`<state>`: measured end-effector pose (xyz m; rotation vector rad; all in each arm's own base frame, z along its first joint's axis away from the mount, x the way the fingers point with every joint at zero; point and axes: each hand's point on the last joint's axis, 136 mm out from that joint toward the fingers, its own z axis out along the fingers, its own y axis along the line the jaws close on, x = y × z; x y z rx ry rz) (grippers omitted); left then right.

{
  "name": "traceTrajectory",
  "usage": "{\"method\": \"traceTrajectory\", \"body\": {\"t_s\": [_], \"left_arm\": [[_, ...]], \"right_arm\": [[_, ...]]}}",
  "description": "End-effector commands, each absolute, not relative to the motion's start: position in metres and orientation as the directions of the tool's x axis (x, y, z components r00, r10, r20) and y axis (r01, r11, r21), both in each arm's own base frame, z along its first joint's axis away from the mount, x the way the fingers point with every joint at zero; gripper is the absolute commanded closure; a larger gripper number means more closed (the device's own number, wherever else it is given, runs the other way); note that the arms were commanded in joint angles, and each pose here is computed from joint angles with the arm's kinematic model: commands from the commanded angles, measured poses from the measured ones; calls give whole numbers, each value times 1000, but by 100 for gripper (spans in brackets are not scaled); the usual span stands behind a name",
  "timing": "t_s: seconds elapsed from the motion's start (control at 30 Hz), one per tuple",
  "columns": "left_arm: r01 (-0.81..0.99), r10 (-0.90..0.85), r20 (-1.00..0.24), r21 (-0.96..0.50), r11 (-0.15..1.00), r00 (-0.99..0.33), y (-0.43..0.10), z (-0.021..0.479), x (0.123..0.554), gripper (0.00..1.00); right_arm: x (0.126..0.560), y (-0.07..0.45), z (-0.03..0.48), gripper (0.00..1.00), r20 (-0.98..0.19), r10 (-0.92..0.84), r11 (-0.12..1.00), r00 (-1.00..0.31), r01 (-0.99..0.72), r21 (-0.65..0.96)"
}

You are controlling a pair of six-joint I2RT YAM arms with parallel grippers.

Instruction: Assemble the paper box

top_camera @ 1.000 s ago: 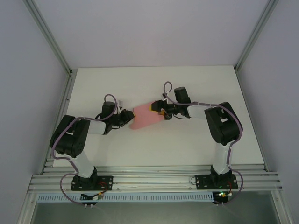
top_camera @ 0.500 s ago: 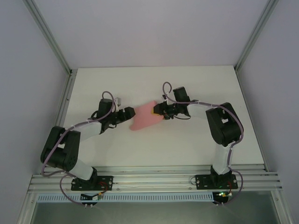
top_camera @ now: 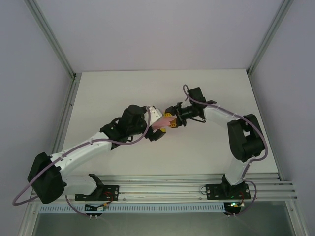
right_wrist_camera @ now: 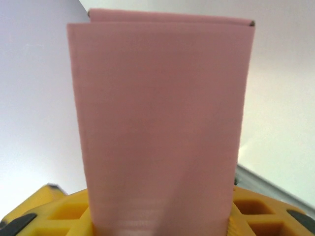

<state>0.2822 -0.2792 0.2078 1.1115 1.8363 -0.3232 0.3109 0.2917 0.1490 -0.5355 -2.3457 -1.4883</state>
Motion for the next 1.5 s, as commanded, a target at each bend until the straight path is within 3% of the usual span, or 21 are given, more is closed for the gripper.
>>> {"method": "traceTrajectory", "body": {"t_s": [0.0,0.13,0.4,0.63,0.83,1.1,1.17,1.27,1.3,1.47], "left_arm": [[808,714,-692,360,466,-104,-259,194,280,0],[862,813,-562,327,386,-151,-245,174,264,4],[854,795,-602,373,363,-76,-249,187,266,7],[876,818,-571,357,325,-70,-255,189,267,34],[879,801,-595,343,330,-69,-263,197,269,51],[863,770,-637,366,349,-41,-268,207,273,65],[866,767,-641,361,345,-38,-270,208,273,67],[871,767,-640,357,338,-36,-272,206,273,68],[871,769,-638,356,338,-38,-272,205,274,68],[897,778,-627,317,309,-47,-277,196,269,69]], "right_arm": [[289,285,166,67,599,141,369,-788,603,707],[282,278,175,67,617,155,360,-771,626,692],[274,271,180,67,658,140,351,-740,658,666],[274,270,186,67,665,126,340,-736,662,668],[280,268,188,64,656,149,319,-740,664,677],[287,267,196,60,630,165,288,-759,648,705],[285,267,197,55,627,164,286,-762,645,709],[285,264,199,32,604,178,291,-777,628,722],[285,262,199,1,594,186,295,-783,621,726],[285,235,187,0,519,305,359,-799,601,714]]}}
